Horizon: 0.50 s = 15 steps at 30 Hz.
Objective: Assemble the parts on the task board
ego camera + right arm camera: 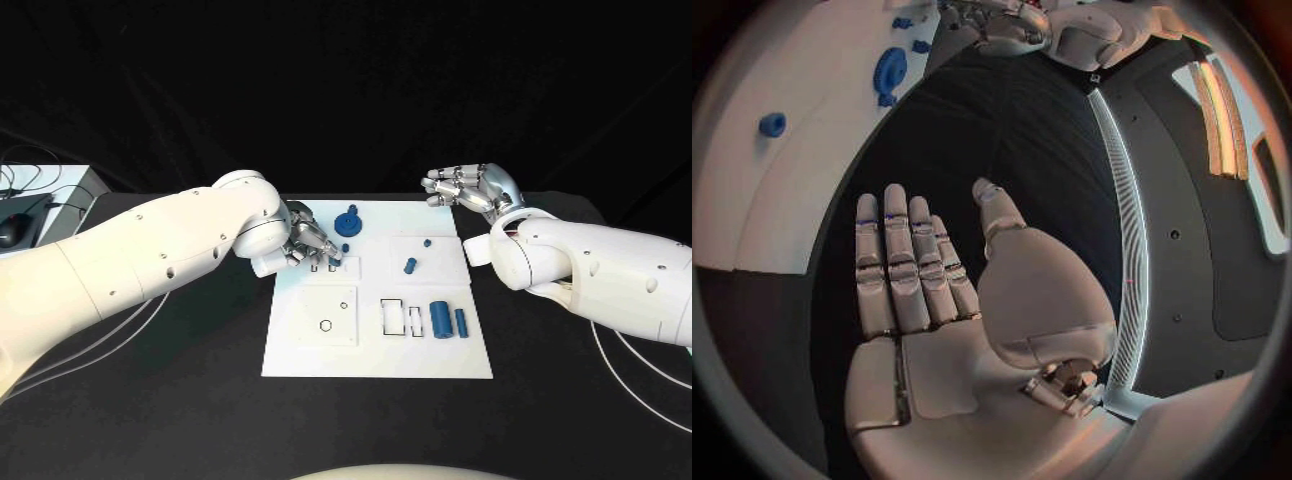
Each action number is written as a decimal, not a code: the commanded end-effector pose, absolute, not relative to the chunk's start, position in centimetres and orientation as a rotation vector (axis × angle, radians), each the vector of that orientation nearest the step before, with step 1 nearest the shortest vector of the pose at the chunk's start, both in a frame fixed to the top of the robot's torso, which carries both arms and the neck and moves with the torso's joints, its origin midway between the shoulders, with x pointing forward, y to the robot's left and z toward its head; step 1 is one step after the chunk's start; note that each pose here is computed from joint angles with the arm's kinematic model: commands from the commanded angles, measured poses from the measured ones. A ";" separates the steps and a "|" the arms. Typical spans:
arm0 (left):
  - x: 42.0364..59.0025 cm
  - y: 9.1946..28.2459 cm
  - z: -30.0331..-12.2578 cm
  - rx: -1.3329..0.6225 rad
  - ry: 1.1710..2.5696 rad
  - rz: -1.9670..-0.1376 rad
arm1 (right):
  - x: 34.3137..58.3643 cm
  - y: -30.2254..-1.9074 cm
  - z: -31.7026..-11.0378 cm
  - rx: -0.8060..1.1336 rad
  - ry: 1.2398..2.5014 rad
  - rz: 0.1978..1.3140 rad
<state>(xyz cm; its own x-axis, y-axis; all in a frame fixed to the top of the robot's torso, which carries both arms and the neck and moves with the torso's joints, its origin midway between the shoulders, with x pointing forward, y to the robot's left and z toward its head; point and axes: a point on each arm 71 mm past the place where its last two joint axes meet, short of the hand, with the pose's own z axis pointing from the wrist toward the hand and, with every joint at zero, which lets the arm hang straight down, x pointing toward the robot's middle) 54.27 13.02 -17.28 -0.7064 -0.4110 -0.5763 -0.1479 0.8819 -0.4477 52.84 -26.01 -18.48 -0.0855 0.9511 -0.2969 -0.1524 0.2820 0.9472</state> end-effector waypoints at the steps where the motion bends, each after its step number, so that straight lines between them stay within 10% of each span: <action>1: 54.2 12.9 -17.4 -0.403 2.345 -0.491 | 52.8 -25.9 -18.4 0.827 1.313 1.143; 15: 54.1 13.0 -17.7 -0.390 2.330 -0.459 | 52.8 -25.9 -18.4 0.827 1.312 1.143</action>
<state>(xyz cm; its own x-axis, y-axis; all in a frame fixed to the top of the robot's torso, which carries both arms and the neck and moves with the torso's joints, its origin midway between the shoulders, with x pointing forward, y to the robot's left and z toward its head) 54.09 13.09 -17.81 -0.7057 -0.4051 -0.5813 -0.1517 0.8878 -0.4345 52.83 -26.05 -18.47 -0.0854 0.9511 -0.2970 -0.1523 0.2821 0.9472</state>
